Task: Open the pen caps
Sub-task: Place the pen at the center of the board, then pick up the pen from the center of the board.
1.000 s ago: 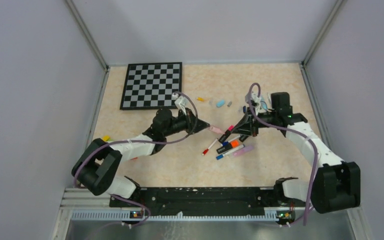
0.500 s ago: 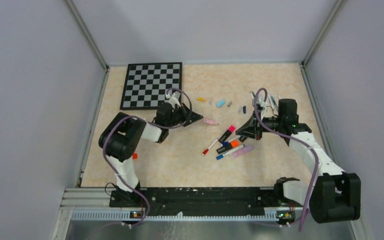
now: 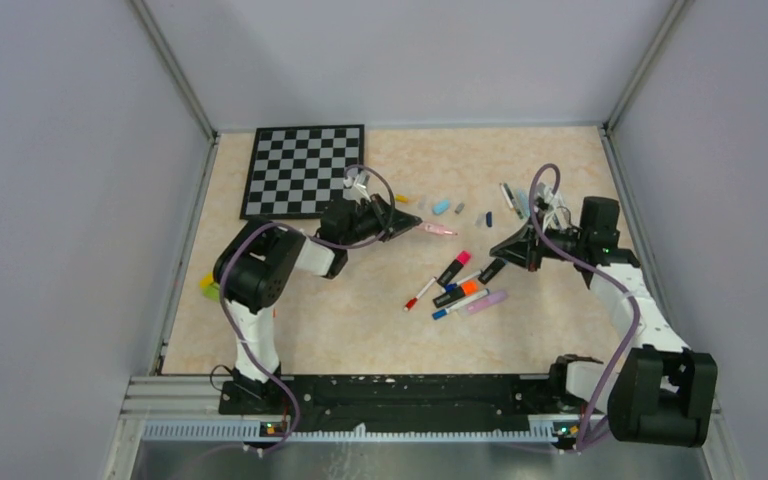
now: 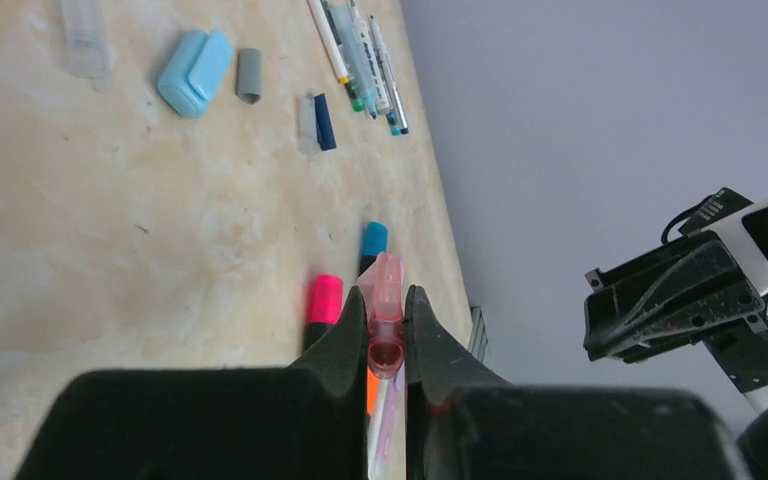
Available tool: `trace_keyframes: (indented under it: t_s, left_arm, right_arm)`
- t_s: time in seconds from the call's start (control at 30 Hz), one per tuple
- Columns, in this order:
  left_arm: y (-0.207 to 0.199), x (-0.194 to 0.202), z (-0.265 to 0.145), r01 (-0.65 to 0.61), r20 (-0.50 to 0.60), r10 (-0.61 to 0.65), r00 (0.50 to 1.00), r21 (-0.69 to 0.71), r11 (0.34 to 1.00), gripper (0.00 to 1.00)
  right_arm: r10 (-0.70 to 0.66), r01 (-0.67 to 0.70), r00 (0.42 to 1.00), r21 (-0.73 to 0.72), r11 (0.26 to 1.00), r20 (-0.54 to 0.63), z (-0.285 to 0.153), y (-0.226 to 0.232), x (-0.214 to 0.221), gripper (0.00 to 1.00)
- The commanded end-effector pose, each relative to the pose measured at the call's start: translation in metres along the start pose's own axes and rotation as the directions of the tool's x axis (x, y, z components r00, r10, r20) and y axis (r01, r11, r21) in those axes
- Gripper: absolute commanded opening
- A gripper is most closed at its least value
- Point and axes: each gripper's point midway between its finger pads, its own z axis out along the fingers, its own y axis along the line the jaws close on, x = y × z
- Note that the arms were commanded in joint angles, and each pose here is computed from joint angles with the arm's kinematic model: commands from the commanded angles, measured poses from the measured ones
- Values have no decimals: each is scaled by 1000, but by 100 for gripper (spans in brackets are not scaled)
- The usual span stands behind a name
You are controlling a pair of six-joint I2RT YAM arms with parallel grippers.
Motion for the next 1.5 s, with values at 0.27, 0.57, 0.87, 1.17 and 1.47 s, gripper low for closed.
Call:
trace_keyframes:
  t_s: [0.27,0.57,0.87,1.17,1.47]
  left_arm:
    - [25,-16,-3,-4,124,18,992,-115,993,7]
    - [61,-18,-24,-38,94,66,993,-273,961,40]
    - [41,-47,-81,-282,80,370,925,-507,814,87]
    - [-13,-10,-129,-350,75,402,913,-363,863,99]
    - [-35,74,-133,-471,-216,427,878,-233,851,91]
  right_arm:
    - [-58,56,997,31,998,59,-10,-4,-23,3]
    - [-57,55,997,32,998,58,-9,-5,-21,3]
    - [-61,59,997,29,998,56,-9,-5,-19,4]
    - [-161,160,987,40,986,18,-12,-5,-9,8]
    - [-208,210,978,75,975,-25,-16,-11,4,17]
